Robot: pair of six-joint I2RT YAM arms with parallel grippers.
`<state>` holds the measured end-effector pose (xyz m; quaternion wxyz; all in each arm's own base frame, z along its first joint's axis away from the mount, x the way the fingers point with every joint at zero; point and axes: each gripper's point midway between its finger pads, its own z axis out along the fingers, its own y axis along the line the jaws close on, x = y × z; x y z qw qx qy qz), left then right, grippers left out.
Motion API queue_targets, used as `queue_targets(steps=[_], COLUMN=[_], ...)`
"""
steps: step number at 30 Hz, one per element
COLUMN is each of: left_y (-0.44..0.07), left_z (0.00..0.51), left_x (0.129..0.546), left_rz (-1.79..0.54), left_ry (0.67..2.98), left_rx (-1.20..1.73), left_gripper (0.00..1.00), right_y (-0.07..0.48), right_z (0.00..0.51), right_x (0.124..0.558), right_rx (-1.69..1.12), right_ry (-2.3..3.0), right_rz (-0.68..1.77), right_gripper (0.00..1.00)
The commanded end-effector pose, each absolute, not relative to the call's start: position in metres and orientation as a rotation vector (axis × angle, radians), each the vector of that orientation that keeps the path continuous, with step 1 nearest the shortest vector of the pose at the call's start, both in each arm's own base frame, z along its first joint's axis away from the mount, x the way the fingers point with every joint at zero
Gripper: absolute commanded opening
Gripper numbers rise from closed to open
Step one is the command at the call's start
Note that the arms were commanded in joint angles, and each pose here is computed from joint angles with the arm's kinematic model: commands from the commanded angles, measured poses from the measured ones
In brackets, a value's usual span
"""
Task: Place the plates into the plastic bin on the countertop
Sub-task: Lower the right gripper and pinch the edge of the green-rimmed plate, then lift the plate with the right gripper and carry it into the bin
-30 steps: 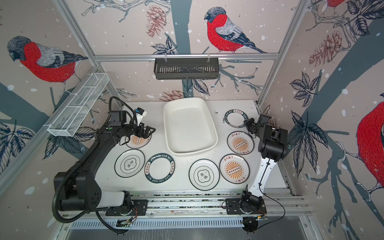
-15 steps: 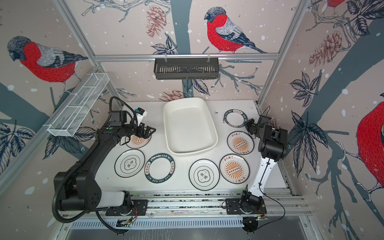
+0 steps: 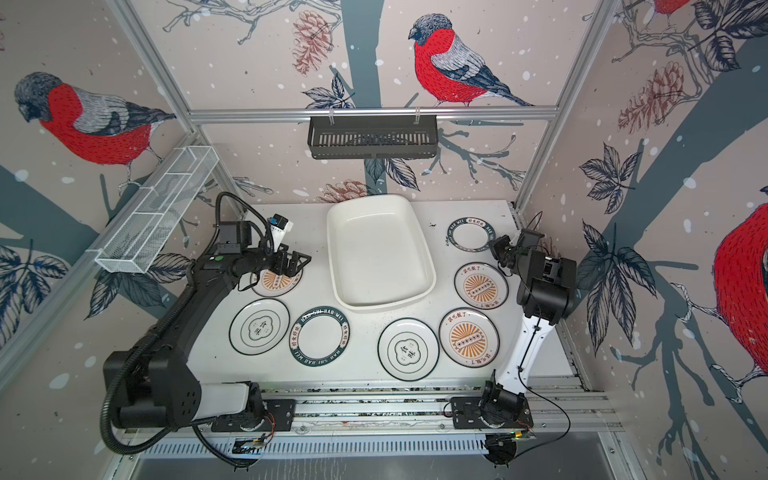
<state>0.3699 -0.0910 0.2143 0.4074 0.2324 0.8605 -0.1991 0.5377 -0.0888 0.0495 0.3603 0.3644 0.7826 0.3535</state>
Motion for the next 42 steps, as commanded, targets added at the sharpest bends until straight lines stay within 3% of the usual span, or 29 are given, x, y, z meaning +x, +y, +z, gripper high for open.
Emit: queue_targets(steps=[1, 19, 31, 42], left_y=[-0.091, -0.088, -0.097, -0.102], left_z=[0.225, 0.271, 0.286, 0.297], left_x=[0.373, 0.377, 0.371, 0.368], left_rz=[-0.485, -0.441, -0.509, -0.557], left_ry=[2.130, 2.013, 1.962, 1.933], left_rx=[0.590, 0.532, 0.547, 0.541], left_gripper=[0.98, 0.98, 0.98, 0.98], right_y=[-0.088, -0.031, 0.101, 0.233], right_z=[0.077, 0.183, 0.230, 0.209], right_x=[0.544, 0.520, 0.507, 0.508], right_rx=[0.892, 0.667, 0.389, 0.247], right_ry=[1.960, 1.935, 2.006, 2.089], right_rz=[0.934, 0.996, 1.082, 1.152], right_gripper=[0.03, 0.02, 0.02, 0.02])
